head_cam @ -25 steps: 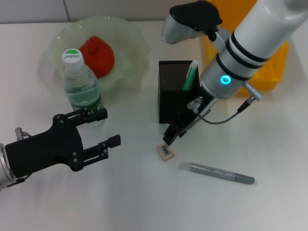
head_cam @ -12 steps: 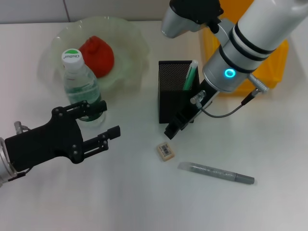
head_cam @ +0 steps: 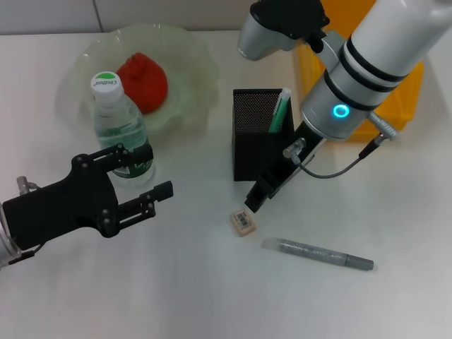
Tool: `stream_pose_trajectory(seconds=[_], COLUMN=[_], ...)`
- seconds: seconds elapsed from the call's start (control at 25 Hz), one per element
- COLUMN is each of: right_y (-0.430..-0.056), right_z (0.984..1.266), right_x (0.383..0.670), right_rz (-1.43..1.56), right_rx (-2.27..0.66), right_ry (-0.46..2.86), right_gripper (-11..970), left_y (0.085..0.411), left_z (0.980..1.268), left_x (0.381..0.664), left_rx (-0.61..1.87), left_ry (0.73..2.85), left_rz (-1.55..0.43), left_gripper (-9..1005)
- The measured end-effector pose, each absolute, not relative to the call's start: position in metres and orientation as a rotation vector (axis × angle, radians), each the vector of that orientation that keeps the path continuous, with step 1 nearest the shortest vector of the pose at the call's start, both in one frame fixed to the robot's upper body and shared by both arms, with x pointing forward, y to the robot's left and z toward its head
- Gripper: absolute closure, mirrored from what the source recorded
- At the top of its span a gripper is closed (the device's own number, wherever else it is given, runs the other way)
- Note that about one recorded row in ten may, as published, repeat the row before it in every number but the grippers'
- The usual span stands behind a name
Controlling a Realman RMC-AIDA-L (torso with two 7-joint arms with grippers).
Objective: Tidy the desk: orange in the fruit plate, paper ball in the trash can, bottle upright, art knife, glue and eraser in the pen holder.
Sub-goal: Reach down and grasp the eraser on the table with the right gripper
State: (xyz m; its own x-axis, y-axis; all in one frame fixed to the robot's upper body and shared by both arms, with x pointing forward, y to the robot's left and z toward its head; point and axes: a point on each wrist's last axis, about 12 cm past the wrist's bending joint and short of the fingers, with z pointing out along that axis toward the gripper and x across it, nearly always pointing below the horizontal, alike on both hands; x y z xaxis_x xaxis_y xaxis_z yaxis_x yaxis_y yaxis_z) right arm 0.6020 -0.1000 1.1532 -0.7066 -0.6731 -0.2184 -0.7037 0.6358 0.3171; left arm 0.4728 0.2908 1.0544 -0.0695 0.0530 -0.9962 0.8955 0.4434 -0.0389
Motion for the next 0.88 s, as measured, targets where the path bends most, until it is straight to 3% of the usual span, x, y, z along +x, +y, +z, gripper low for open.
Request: stream_pose_trajectory(seconds=[0.88], right_y=[-0.087], right_z=[1.162], right_x=[0.607], right_rz=[0.544], right_rx=[-1.166], right_ry=[2.869], right_gripper=[555], left_y=[0.294], left_z=[1.057], left_x=[0.477], left_rx=[0.861], left_ry=[1.481], left_rz=[-0.845], left_gripper=[350])
